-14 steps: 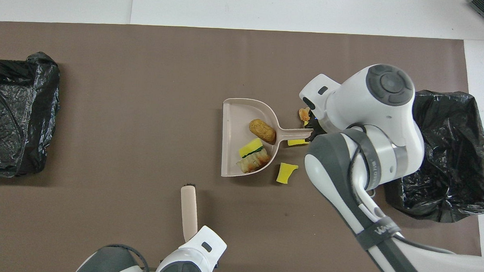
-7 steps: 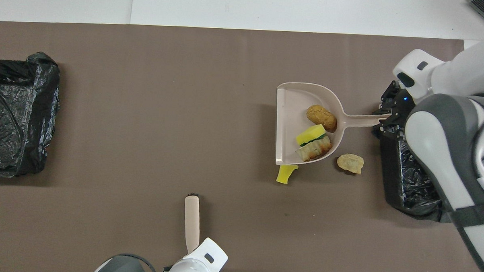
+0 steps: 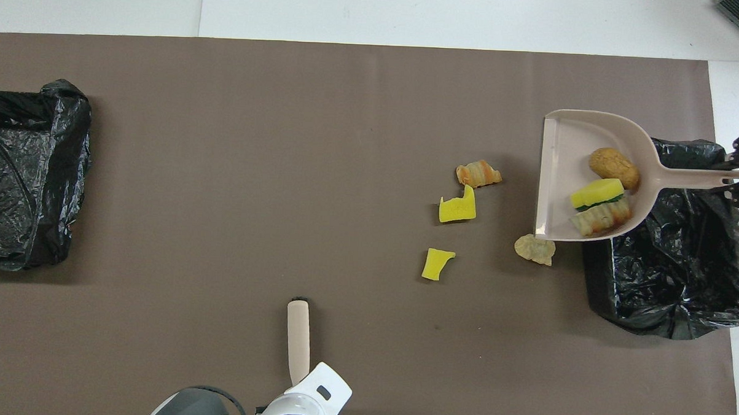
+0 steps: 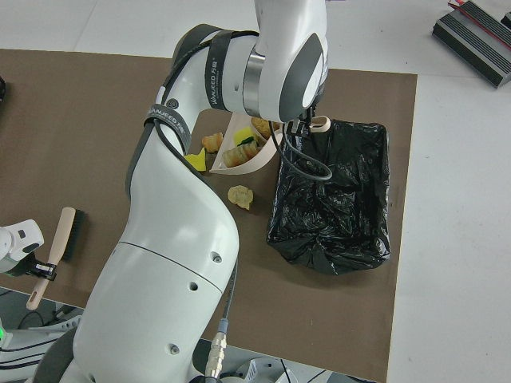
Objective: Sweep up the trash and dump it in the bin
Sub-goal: 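Tip the dustpan over the bin with the right gripper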
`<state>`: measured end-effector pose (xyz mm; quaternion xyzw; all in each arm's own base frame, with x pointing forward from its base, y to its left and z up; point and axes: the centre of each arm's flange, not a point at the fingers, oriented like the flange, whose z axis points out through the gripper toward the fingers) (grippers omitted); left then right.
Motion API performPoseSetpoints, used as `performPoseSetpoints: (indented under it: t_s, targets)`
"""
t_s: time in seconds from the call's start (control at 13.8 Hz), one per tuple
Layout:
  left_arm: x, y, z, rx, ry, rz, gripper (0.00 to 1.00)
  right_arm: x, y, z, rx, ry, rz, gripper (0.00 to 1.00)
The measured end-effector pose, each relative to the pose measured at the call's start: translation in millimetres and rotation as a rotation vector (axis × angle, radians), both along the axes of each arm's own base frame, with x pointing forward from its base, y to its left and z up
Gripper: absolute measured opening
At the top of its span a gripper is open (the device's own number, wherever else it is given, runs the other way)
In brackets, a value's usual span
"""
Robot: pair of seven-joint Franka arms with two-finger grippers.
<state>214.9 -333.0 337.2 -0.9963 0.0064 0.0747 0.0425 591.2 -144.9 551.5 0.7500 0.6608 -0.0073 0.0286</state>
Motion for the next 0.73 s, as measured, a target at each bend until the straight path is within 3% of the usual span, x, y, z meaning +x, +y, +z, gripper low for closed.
performPoseSetpoints:
  t_s: [0.22,0.36,0.44,0.58,0.73]
  targets:
    - [0.7,-0.7,-1.4,-0.003,-0.001,-0.003,0.26,-22.0,-66.9,4.8,-0.062,0.020,0.023,0.33]
    - [1.7,-0.7,-1.9,-0.003,0.001,-0.002,0.38,-36.6,-102.9,5.8,-0.108,0.047,0.048,0.33]
    - [3.0,-1.3,-1.9,-0.004,0.002,-0.001,0.38,-42.4,-115.5,7.7,-0.139,0.062,0.059,0.33]
    - [12.7,-5.4,3.3,-0.017,-0.002,0.012,0.54,-51.2,-127.9,20.3,-0.256,0.101,0.082,0.33]
    - [39.2,-9.5,18.7,-0.055,-0.018,0.024,0.77,-54.2,-124.7,34.5,-0.368,0.138,0.113,0.33]
